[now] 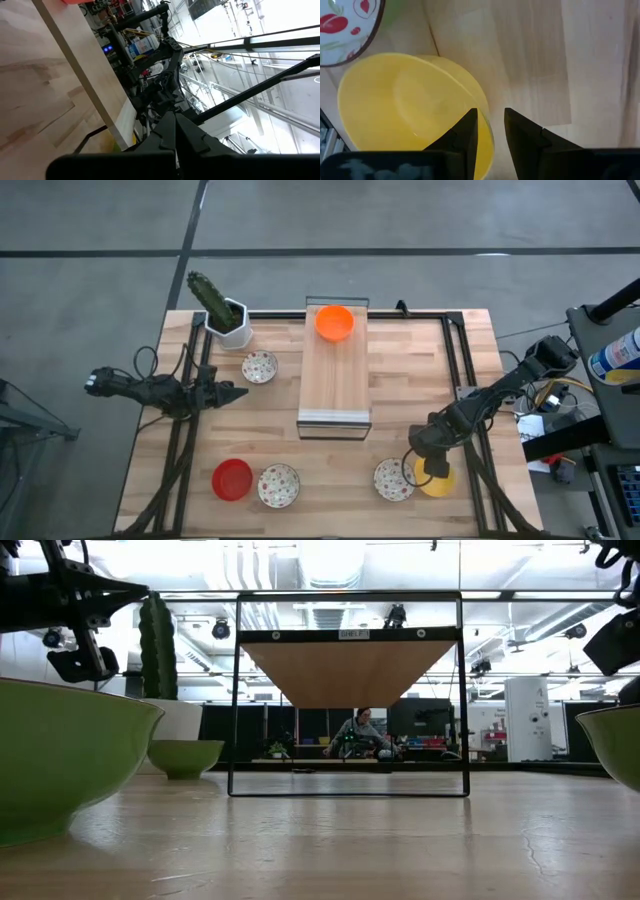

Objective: Pick & Place Mini bowls
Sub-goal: Stack the yellow bowl on the light orange bowl on the shelf

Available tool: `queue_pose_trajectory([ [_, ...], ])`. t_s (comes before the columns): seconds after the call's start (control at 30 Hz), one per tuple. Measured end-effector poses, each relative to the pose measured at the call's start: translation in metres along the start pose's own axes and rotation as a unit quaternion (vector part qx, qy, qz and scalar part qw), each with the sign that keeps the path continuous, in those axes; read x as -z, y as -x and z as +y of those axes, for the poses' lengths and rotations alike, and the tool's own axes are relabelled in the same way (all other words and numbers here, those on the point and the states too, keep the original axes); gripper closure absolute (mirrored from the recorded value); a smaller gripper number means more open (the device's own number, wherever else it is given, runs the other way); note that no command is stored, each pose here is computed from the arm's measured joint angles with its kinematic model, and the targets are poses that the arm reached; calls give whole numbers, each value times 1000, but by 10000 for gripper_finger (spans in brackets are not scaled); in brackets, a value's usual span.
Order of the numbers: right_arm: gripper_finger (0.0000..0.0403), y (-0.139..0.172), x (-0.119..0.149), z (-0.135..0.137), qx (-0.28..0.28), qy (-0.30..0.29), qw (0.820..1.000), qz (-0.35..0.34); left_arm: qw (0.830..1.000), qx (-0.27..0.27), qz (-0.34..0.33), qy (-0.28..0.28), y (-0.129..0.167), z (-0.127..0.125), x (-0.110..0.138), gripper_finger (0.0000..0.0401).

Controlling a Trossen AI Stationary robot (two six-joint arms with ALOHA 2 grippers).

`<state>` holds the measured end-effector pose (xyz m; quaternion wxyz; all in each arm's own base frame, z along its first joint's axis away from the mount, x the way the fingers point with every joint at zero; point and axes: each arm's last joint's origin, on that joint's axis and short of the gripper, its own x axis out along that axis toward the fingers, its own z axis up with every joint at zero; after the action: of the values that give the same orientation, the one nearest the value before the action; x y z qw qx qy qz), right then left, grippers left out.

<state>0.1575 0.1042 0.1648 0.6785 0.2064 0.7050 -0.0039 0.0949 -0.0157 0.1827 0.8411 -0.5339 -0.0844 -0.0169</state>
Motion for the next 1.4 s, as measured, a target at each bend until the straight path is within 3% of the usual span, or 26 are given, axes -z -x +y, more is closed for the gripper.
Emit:
queue_pose_trajectory([
  [0.17,327,-1,-1,1,-14,-5,1000,1,1000,0,0,0,0,0,0,401],
  [0.43,390,-1,-1,2,-19,-32,999,3,1000,0,0,1,0,0,0,401],
  [0.87,394,-1,0,2,-24,-74,997,17,1000,0,0,-3,0,0,0,401],
  [1.4,394,17,14,0,-89,-97,989,75,1000,0,0,-3,0,0,0,401],
])
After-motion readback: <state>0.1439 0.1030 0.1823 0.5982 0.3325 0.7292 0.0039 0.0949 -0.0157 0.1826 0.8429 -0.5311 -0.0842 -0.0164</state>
